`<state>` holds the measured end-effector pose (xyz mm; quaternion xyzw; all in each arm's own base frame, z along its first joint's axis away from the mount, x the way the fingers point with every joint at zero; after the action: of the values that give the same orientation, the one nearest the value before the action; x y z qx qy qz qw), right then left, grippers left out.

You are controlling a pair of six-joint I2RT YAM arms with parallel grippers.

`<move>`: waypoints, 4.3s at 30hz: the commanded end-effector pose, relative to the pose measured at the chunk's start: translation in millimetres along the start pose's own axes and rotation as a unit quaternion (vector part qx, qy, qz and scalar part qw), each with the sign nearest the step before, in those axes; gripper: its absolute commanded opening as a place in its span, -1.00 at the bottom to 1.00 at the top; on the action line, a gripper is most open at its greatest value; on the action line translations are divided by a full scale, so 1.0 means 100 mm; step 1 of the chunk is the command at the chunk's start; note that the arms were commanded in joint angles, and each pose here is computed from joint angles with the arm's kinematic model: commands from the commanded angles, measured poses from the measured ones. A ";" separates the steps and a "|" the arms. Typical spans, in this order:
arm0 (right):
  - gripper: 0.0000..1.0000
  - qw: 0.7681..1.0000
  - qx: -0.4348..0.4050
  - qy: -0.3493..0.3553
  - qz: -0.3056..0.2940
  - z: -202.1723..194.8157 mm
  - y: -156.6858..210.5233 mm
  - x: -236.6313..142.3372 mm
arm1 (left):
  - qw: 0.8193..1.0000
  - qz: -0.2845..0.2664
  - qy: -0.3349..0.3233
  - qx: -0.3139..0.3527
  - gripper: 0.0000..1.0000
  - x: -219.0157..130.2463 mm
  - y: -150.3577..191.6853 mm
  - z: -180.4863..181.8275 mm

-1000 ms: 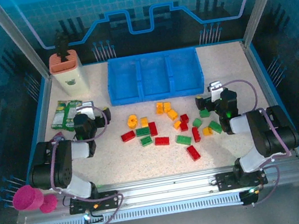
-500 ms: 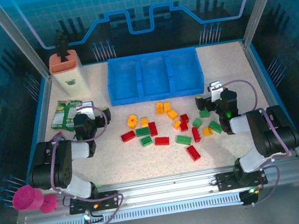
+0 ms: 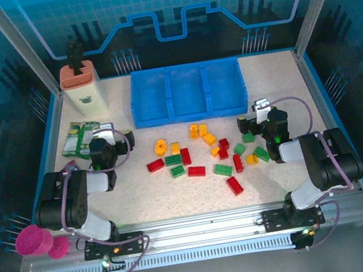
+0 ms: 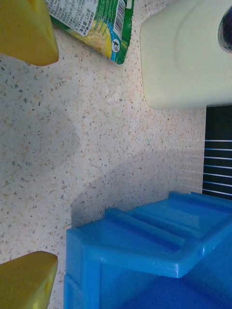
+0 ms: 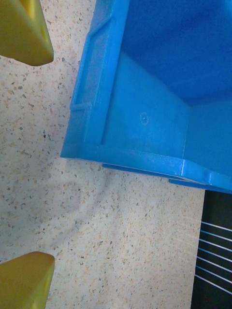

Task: Sort the legos into containers by color
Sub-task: Pick up the lego from the middle-right of the table, then place the lego in the container.

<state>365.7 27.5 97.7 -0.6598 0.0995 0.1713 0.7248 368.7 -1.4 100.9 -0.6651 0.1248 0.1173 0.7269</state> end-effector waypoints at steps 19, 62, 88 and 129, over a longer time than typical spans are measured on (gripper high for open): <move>1.00 1.000 0.002 -0.003 -0.021 0.03 -0.12 0.02 | 1.000 -0.007 0.013 0.006 0.99 0.01 -0.05 -0.04; 0.82 0.869 0.149 0.147 0.447 0.33 0.43 -0.29 | 0.962 0.152 0.218 0.058 0.99 -0.86 -1.62 -0.98; -0.27 0.871 0.091 0.151 0.459 0.24 0.48 -0.25 | 0.947 0.147 0.272 0.083 0.99 -0.82 -2.31 -1.44; -0.08 0.966 -0.026 0.041 0.254 0.73 -1.34 1.73 | 0.939 0.162 0.294 0.066 0.98 -0.90 -2.36 -1.76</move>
<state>573.0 106.5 160.2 -0.6385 0.2901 0.3132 0.6404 365.2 -197.9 337.3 -0.5860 0.4452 0.0205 0.6767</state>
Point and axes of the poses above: each hand's point on the last joint's axis, 136 mm out from that joint toward the fingers, its own x axis out along the fingers, its own z axis along the line the jaws close on, y = z × x, the point moved 3 cm from there along -x, back along the fingers, and after that the axes turned 10 degrees about x, right-handed, at the moved point
